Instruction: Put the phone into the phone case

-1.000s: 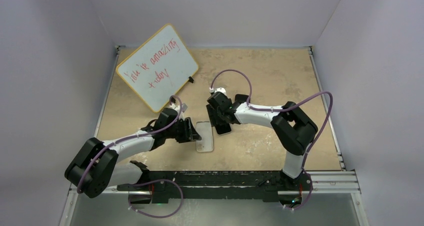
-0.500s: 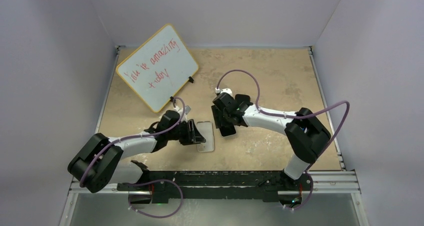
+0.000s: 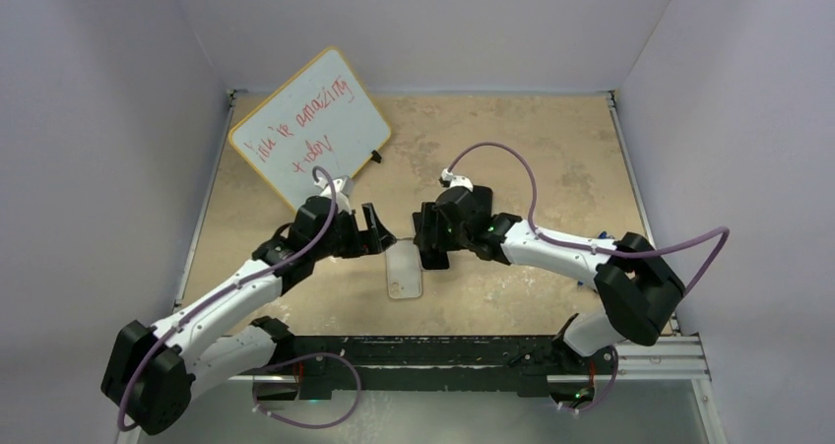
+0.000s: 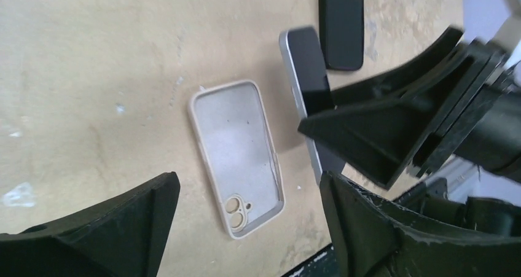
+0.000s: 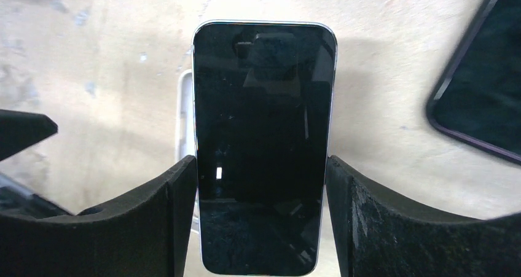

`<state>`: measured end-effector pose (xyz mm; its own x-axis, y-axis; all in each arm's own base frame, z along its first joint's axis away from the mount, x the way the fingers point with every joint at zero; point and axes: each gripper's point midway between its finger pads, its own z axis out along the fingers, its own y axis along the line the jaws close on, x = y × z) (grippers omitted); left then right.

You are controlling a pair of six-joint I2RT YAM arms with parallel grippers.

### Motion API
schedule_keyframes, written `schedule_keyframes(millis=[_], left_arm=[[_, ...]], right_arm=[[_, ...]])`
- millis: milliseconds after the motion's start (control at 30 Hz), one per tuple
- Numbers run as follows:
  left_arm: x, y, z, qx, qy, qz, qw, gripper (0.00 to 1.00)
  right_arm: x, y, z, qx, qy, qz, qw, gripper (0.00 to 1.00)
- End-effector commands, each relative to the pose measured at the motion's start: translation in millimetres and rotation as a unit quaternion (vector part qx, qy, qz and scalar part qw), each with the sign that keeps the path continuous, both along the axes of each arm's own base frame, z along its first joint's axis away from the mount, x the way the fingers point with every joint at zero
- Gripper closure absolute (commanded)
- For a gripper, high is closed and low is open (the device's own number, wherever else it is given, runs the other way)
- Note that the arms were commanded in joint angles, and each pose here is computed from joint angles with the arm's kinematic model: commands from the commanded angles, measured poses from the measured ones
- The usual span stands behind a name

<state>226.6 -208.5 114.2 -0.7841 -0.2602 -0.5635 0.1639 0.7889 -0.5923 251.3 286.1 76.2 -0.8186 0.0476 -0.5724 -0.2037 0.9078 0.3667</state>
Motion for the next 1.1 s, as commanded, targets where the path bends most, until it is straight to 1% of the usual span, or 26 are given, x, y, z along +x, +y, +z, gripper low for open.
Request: schedule_keyframes(millis=[0, 67, 267, 367, 500, 667, 833, 933, 1067], left_arm=[[10, 37, 15, 0.088, -0.033, 0.05, 0.994, 0.1], [10, 44, 20, 0.101, -0.04, 0.058, 0.992, 0.08], [9, 56, 32, 0.114, -0.058, 0.073, 0.989, 0.08], [7, 58, 38, 0.108, -0.068, 0.076, 0.989, 0.09], [5, 60, 37, 0.107, -0.066, 0.082, 0.989, 0.1], [5, 65, 41, 0.096, -0.072, 0.103, 0.987, 0.12], [5, 68, 48, 0.085, -0.088, 0.114, 0.986, 0.13], [6, 67, 47, 0.085, -0.085, 0.112, 0.986, 0.15], [6, 62, 42, 0.082, -0.075, 0.106, 0.988, 0.17]], right_arm=[[-3, 46, 38, 0.152, -0.009, -0.012, 0.988, 0.62], [-7, 54, 40, 0.168, -0.009, -0.013, 0.986, 0.62], [-20, 76, 32, 0.172, 0.0, -0.006, 0.985, 0.61], [-23, 82, 25, 0.171, 0.006, -0.01, 0.985, 0.61], [-26, 88, 15, 0.165, 0.01, -0.01, 0.986, 0.6], [-28, 94, 0, 0.16, 0.023, -0.006, 0.987, 0.59], [-28, 89, -12, 0.13, 0.007, -0.012, 0.991, 0.59], [-25, 83, -20, 0.116, -0.001, -0.022, 0.993, 0.55], [-26, 81, -25, 0.104, 0.004, -0.028, 0.994, 0.49]])
